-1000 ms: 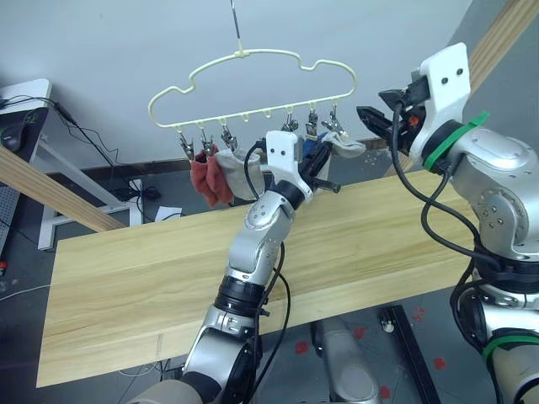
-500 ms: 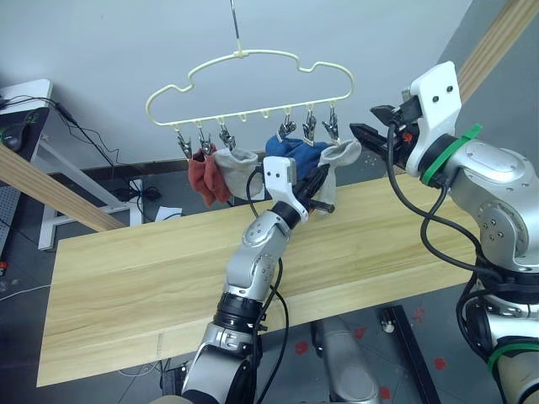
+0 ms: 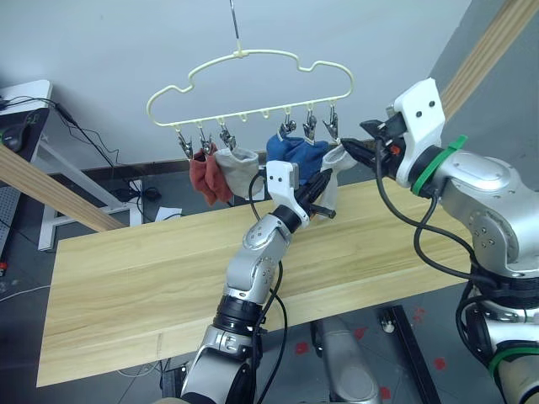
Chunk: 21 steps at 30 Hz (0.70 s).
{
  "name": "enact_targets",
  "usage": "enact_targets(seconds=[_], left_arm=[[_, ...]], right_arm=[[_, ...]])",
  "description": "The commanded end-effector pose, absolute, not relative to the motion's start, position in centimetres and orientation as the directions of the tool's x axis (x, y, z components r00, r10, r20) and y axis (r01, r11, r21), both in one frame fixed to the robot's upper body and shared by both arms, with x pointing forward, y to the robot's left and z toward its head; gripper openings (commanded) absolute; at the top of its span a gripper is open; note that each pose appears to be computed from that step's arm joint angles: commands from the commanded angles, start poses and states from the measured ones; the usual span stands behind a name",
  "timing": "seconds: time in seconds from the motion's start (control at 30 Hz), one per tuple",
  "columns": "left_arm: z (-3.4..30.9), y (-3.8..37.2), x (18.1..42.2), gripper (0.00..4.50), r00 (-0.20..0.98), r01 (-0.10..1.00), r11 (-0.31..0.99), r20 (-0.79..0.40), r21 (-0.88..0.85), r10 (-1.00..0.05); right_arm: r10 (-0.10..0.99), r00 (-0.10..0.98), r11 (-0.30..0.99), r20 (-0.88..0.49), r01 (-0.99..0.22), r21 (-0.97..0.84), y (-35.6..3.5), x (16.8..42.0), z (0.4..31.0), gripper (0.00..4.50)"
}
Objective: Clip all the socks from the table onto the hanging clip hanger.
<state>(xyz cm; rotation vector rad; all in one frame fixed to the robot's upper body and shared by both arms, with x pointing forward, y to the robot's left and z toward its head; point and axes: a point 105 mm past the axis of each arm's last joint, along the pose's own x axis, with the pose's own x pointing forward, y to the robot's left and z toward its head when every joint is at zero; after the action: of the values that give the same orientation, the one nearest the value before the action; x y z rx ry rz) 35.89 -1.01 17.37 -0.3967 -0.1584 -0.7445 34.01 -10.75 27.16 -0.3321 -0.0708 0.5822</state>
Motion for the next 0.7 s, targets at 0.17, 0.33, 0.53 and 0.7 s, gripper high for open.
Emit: enact_targets(seconds=[0.17,0.33,0.53,0.7], left_arm=[[19.2,-1.8,35.1,0.0,0.685,0.727,0.639,0.341,-0.252,-0.644],[19.3,-1.8,35.1,0.0,0.684,0.727,0.641,0.344,-0.247,-0.644],[19.4,-1.8,35.1,0.0,0.684,0.726,0.643,0.345,-0.244,-0.642],[19.5,-1.8,35.1,0.0,0.685,0.725,0.644,0.347,-0.243,-0.641]], right_arm=[[0.477,0.879,0.831,0.015,-0.446,-0.332,-10.2,35.5,27.9,2.27],[0.463,0.886,0.844,0.03,-0.431,-0.319,-9.7,36.2,28.2,2.27],[0.457,0.888,0.851,0.052,-0.42,-0.315,-9.0,37.0,28.7,2.27],[0.462,0.885,0.849,0.058,-0.422,-0.318,-8.4,37.5,28.9,2.27]])
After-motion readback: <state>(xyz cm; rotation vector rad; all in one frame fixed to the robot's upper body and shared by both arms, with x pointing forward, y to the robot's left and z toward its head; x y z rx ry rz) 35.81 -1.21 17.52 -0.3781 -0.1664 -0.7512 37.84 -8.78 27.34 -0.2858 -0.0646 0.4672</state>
